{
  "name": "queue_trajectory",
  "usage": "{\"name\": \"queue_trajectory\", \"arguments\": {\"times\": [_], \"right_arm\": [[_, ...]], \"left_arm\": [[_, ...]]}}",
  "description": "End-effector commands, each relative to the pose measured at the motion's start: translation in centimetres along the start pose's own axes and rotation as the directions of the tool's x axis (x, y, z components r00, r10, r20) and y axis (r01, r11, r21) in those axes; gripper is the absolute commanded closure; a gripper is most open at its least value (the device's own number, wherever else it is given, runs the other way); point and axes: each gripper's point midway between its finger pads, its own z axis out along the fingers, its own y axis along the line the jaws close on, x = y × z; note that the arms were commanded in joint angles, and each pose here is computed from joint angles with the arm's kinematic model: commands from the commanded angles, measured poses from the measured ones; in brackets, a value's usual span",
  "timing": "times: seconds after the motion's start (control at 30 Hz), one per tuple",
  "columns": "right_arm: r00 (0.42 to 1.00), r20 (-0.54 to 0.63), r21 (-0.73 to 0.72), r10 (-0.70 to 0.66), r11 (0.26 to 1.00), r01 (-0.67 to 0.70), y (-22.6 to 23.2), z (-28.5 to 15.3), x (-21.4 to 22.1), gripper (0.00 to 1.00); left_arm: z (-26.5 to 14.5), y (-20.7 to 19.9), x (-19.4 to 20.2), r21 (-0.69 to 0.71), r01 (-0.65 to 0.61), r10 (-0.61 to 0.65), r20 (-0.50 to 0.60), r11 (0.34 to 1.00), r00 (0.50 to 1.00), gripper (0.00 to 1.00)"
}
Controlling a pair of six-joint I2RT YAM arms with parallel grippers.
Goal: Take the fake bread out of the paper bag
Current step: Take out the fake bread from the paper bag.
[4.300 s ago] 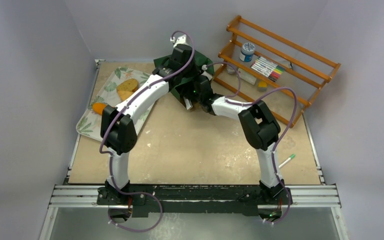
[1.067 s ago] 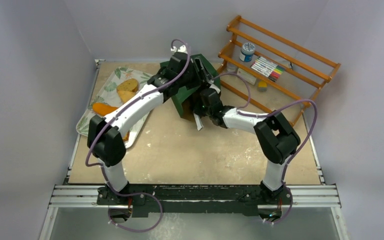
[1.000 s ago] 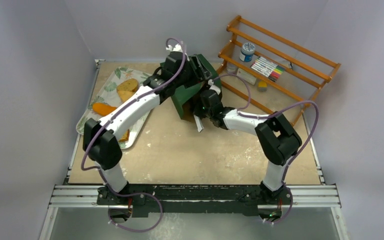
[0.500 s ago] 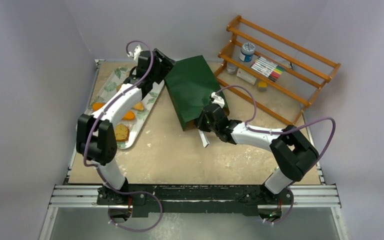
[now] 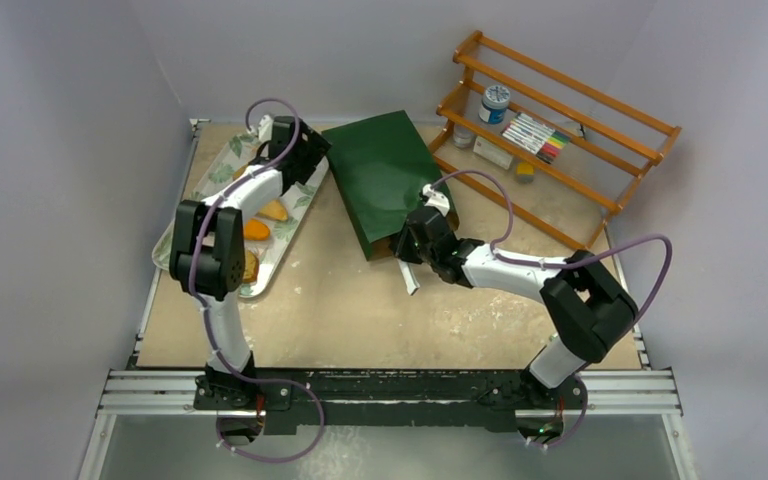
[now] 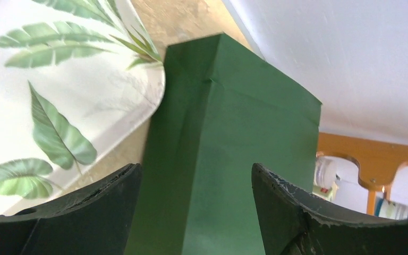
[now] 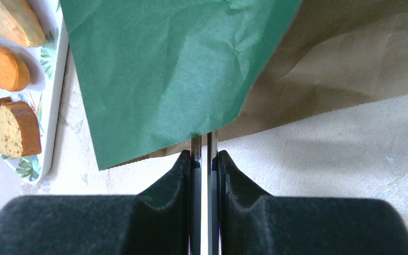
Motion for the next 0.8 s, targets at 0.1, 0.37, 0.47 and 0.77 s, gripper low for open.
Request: {"name": "queue_trajectory", "arguments": {"times": [0.1,0.37,0.47,0.77], "right_arm": [[0.998,0.062,-0.042,-0.007,0.999,0.010,2.6,0.5,-2.7,0.83],[0.999,0.028,-0.040,-0.020,0.999,0.021,2.4,0.8,-1.9,0.82],[1.000,0.021,-0.034,-0.022,0.999,0.023,2.2,1.0,-1.6,0.82],[0.999,0.017,-0.040,-0.027,0.999,0.028,3.0,1.4,-2.0,0.82]], "left_arm": [[2.4,-2.3,-2.5,0.096,0.046,-0.050,0.041,0.994,0.998,0.24],[5.9,-2.5,-2.3,0.092,0.031,-0.034,0.026,0.995,0.999,0.23],[6.9,-2.3,-2.2,0.089,0.027,-0.030,0.024,0.996,0.999,0.24],[9.1,-2.0,-1.2,0.122,0.029,-0.030,0.004,0.992,1.000,0.58]]}}
